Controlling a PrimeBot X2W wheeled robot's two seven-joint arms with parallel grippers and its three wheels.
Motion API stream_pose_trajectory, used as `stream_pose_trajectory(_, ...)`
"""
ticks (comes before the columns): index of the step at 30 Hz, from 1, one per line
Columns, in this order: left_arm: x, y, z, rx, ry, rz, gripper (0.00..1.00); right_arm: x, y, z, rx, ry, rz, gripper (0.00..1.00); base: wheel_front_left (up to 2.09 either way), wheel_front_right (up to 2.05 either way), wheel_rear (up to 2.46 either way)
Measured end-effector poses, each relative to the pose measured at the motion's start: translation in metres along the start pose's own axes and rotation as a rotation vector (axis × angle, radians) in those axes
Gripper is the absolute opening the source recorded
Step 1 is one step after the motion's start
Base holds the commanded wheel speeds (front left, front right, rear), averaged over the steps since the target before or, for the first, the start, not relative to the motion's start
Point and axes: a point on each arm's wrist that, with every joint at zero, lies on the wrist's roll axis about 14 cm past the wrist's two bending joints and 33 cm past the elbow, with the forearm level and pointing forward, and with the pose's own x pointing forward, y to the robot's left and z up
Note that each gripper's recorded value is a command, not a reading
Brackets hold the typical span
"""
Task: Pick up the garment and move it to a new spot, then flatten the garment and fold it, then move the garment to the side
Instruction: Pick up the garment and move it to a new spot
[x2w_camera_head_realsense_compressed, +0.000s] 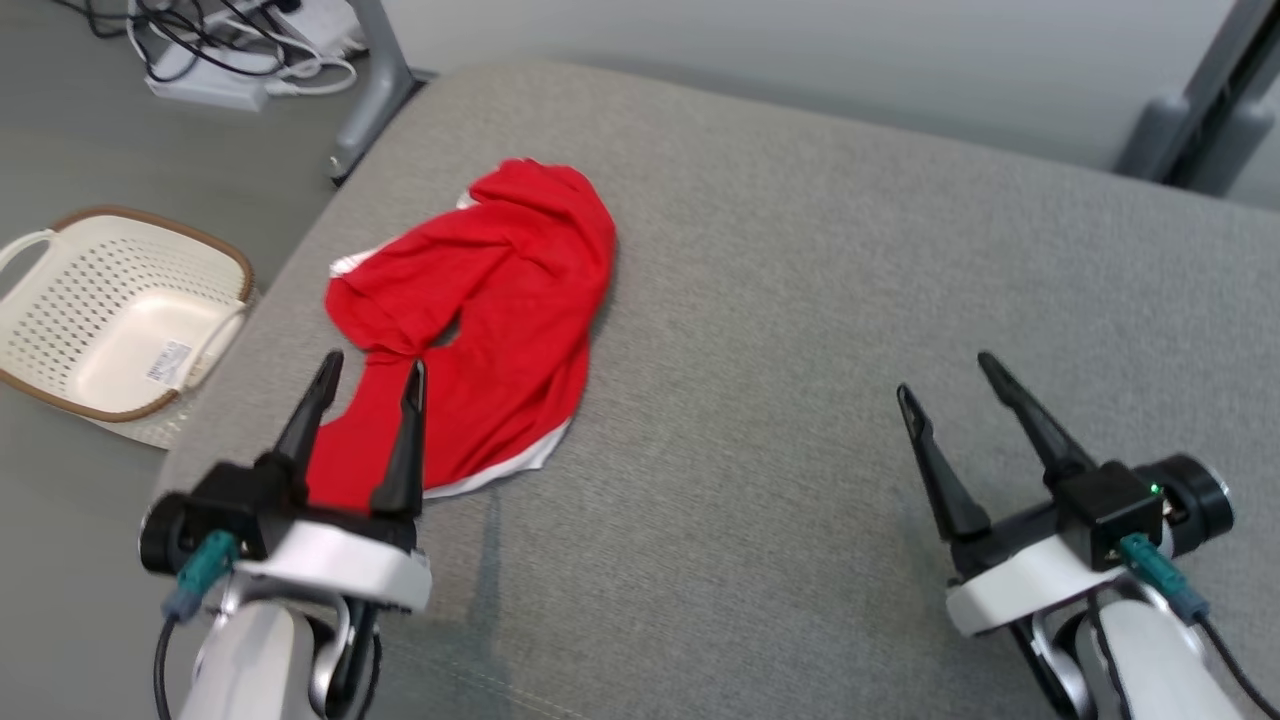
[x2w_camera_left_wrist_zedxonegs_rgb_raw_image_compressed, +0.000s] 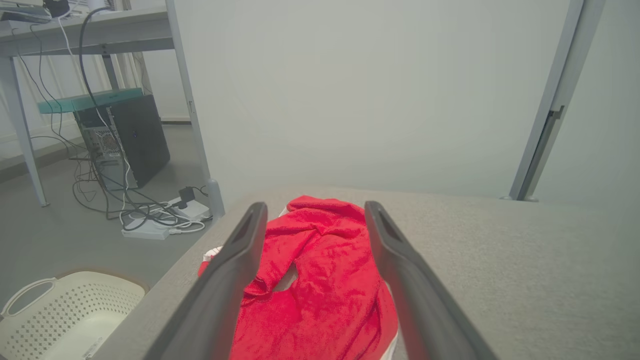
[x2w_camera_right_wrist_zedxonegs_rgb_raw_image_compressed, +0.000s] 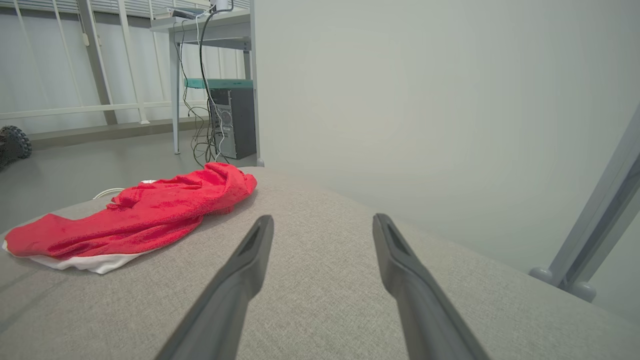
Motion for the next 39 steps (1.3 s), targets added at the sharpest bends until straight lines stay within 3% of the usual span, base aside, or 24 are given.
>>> stream_pose_trajectory(5, 0.045, -0.008, -0.034, 0.061, 0.117, -0.083, 1.00, 0.005, -0.033, -0.009, -0.015, -0.007, -0.060, 1.00, 0.00, 0.00, 0.00)
stream_pose_trajectory(12, 0.109, -0.030, -0.084, 0.029, 0.383, -0.159, 1.00, -0.003, -0.069, -0.024, -0.024, 0.007, -0.136, 1.00, 0.00, 0.00, 0.00)
stream_pose_trajectory(21, 0.122, -0.046, -0.159, 0.120, 0.766, -0.246, 1.00, -0.026, -0.102, -0.047, -0.029, 0.064, -0.230, 1.00, 0.00, 0.00, 0.00)
stream_pose_trajectory(27, 0.126, -0.041, -0.180, 0.153, 0.882, -0.236, 1.00, -0.035, -0.111, -0.055, -0.024, 0.087, -0.262, 1.00, 0.00, 0.00, 0.00)
stream_pose_trajectory(28, 0.126, -0.041, -0.181, 0.154, 0.889, -0.233, 0.92, -0.036, -0.111, -0.055, -0.024, 0.088, -0.265, 1.00, 0.00, 0.00, 0.00)
stream_pose_trajectory(29, 0.127, -0.039, -0.181, 0.149, 0.893, -0.227, 0.49, -0.036, -0.112, -0.054, -0.025, 0.086, -0.268, 1.00, 0.00, 0.00, 0.00)
stream_pose_trajectory(30, 0.127, -0.038, -0.182, 0.148, 0.898, -0.223, 0.18, -0.036, -0.113, -0.054, -0.026, 0.085, -0.270, 1.00, 0.00, 0.00, 0.00)
stream_pose_trajectory(31, 0.126, -0.038, -0.183, 0.151, 0.905, -0.220, 0.00, -0.037, -0.113, -0.053, -0.027, 0.085, -0.272, 1.00, 0.00, 0.00, 0.00)
stream_pose_trajectory(35, 0.126, -0.040, -0.180, 0.143, 0.894, -0.225, 0.00, -0.037, -0.113, -0.048, -0.030, 0.078, -0.277, 1.00, 0.00, 0.00, 0.00)
stream_pose_trajectory(39, 0.136, -0.040, -0.161, 0.149, 0.768, -0.231, 0.00, -0.037, -0.111, -0.038, -0.035, 0.061, -0.281, 1.00, 0.00, 0.00, 0.00)
